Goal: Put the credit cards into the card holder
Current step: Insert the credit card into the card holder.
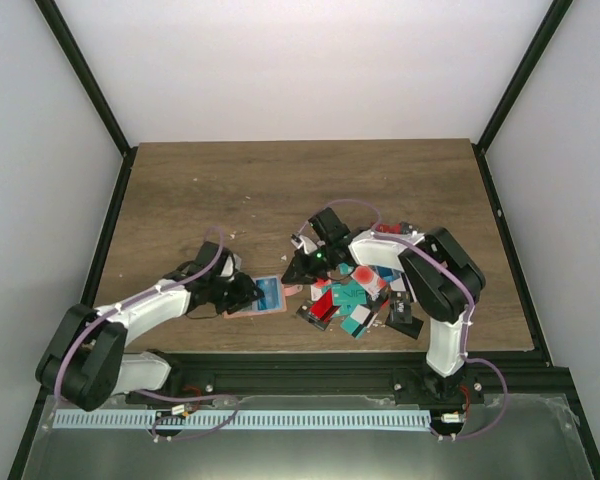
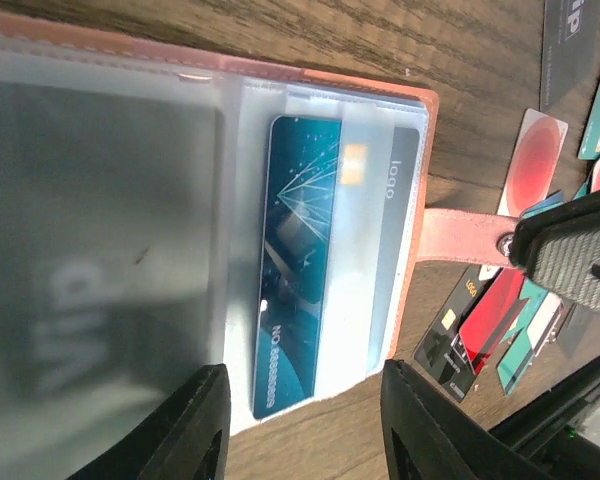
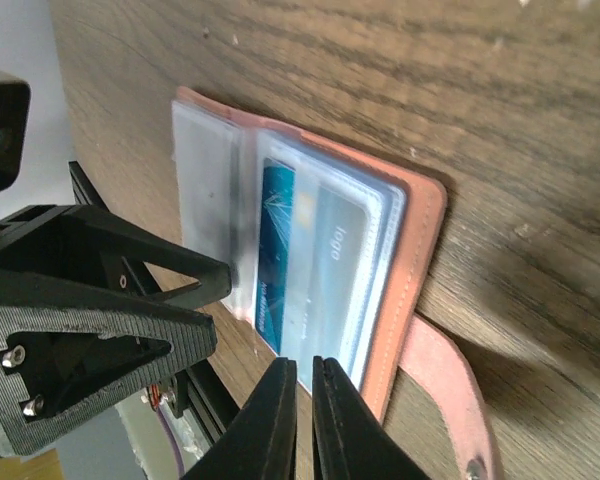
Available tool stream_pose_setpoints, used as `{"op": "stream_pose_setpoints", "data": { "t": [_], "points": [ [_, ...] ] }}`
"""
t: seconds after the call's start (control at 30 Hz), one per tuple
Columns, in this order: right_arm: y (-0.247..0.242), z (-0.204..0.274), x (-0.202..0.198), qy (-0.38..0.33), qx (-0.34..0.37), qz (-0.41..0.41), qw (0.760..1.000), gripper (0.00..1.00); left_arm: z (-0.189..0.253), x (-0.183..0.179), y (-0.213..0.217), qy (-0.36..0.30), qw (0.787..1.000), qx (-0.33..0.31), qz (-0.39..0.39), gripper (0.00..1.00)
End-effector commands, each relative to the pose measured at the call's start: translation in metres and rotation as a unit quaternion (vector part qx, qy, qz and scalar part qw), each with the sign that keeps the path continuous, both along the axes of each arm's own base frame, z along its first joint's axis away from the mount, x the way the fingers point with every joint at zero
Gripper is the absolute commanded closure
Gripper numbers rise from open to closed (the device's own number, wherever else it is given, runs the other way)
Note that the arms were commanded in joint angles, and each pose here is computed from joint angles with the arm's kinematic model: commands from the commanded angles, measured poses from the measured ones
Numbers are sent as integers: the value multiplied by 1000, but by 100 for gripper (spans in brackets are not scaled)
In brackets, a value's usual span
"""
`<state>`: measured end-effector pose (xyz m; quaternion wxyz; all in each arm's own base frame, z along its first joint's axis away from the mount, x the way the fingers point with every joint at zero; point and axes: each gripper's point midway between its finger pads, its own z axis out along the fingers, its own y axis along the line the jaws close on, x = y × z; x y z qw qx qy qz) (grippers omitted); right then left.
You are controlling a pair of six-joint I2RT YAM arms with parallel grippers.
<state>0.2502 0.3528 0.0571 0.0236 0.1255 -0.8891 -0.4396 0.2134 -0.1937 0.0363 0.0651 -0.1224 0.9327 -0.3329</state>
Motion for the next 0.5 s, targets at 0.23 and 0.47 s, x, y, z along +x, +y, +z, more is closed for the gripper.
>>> {"op": "stream_pose_setpoints", "data": {
  "t": [0.23, 0.47],
  "points": [
    [7, 48, 13, -62, 10, 9, 998, 76, 22, -1, 23, -46, 994, 87, -47, 79],
    [13, 48, 9, -36, 34, 7, 999, 70, 13, -2, 15, -43, 994, 75, -74, 96]
  ]
}}
